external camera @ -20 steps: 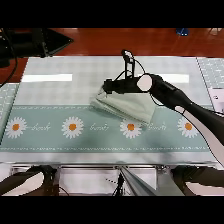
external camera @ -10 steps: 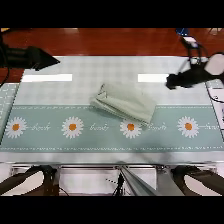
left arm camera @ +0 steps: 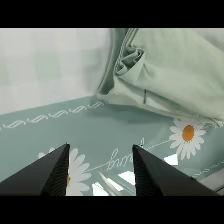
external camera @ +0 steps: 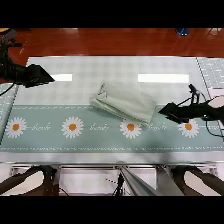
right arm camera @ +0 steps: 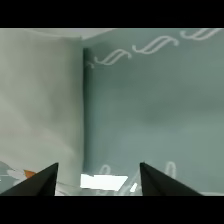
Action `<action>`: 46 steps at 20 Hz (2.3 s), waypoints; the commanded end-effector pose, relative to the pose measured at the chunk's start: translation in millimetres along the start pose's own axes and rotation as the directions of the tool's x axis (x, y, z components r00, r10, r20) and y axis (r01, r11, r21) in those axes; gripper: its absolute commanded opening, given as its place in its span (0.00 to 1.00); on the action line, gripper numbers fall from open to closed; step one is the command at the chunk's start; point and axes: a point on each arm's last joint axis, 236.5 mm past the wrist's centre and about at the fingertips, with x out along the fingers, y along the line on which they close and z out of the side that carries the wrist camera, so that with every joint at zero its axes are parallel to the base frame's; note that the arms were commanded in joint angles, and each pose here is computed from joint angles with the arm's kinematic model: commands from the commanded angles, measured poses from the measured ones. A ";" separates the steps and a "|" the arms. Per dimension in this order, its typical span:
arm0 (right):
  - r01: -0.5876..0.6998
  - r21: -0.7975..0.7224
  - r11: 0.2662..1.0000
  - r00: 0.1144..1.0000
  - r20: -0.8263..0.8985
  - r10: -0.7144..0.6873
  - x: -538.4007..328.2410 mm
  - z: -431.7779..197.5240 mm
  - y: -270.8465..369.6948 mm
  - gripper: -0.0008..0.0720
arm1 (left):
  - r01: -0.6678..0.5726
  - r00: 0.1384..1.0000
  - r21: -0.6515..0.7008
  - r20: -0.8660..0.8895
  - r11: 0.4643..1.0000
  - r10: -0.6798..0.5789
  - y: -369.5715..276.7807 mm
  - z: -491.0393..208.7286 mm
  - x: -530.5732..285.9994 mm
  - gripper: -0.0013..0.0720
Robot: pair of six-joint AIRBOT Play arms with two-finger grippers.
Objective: Fold the shirts.
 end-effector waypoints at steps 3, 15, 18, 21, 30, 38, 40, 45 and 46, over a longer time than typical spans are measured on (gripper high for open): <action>-0.089 0.071 0.993 0.990 0.115 0.081 54.4 -2.7 28.0 0.83 | -0.014 0.999 -0.068 -0.042 0.998 0.011 8.1 -12.9 7.5 0.65; -0.006 -0.162 0.987 0.904 0.421 0.075 -99.6 95.9 55.3 0.05 | -0.002 0.998 -0.076 -0.062 0.997 -0.002 1.5 -16.9 9.8 0.65; 0.230 -0.053 0.972 0.832 0.528 -0.169 -205.8 98.2 -4.0 0.05 | -0.008 0.999 -0.076 -0.034 0.997 0.005 3.2 -10.4 10.1 0.65; 0.352 0.143 0.925 0.750 0.548 -0.371 -272.3 72.4 -54.0 0.05 | -0.015 1.000 -0.075 0.004 0.997 0.016 5.8 -1.3 10.2 0.65; 0.637 0.445 0.630 0.697 0.016 -0.717 -305.4 -71.6 -159.9 0.05 | -0.052 0.983 -0.075 0.172 0.996 0.064 18.2 39.1 7.5 0.65; 0.693 0.543 0.474 0.699 -0.344 -0.627 -281.4 -166.8 -182.4 0.05 | -0.102 0.969 -0.019 0.223 0.995 0.103 46.1 62.2 28.4 0.65; 0.747 0.524 0.409 0.648 -0.440 -0.622 -277.4 -194.2 -194.4 0.05 | -0.105 0.970 -0.029 0.219 0.994 0.108 51.9 63.7 34.5 0.65; 0.840 0.377 0.391 0.542 -0.542 -0.642 -268.5 -224.5 -222.9 0.28 | -0.109 0.972 -0.038 0.204 0.993 0.115 58.7 62.3 41.2 0.65; 0.842 0.370 0.393 0.539 -0.543 -0.644 -265.7 -225.3 -225.5 0.54 | -0.111 0.972 -0.038 0.203 0.993 0.116 59.1 62.2 41.2 0.65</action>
